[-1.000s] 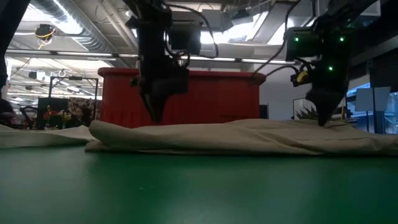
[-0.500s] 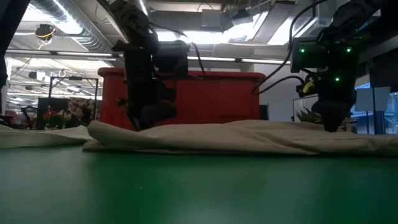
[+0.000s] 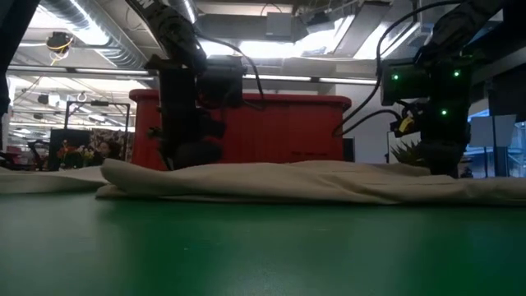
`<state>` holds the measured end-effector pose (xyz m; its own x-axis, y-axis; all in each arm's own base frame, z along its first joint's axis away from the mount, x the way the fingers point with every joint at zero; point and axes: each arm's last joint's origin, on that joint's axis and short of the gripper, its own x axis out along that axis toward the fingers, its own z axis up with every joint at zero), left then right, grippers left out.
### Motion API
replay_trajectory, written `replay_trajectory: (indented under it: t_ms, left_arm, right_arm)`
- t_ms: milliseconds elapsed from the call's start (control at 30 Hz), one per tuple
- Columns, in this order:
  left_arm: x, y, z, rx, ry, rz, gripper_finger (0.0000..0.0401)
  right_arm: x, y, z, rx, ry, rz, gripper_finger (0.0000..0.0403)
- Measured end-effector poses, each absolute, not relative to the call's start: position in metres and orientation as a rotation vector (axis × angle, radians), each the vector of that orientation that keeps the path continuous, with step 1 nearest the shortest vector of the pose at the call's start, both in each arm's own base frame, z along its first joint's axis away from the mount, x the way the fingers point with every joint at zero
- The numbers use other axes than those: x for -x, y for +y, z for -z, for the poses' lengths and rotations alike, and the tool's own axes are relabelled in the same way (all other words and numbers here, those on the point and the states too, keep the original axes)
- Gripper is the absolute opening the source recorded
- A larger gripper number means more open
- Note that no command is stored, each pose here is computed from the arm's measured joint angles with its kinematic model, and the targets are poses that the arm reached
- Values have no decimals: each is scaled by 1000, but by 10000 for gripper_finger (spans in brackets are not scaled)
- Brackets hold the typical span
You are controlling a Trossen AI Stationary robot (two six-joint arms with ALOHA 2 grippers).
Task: Fold Laundry from Bin
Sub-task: Fold the light brown shorts
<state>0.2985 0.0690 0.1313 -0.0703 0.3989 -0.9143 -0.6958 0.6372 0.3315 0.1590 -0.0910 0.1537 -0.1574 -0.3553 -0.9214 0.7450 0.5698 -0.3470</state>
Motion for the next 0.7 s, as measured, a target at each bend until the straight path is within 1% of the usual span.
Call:
replay_trajectory:
  t_ms: [67, 267, 433, 700]
  left_arm:
    - [-295, 69, -131, 261, 1395, -933, 68]
    - [-296, 69, -136, 266, 1381, -931, 68]
    - [-306, 70, -156, 279, 1329, -913, 68]
    - [-320, 72, -185, 272, 1300, -906, 68]
  right_arm:
    - [-158, -91, -154, -358, 1434, 1000, 209]
    - [-158, -91, -154, -357, 1433, 1000, 209]
    - [-159, -91, -157, -357, 1436, 1000, 209]
    - [-168, -96, -183, -318, 1444, 988, 209]
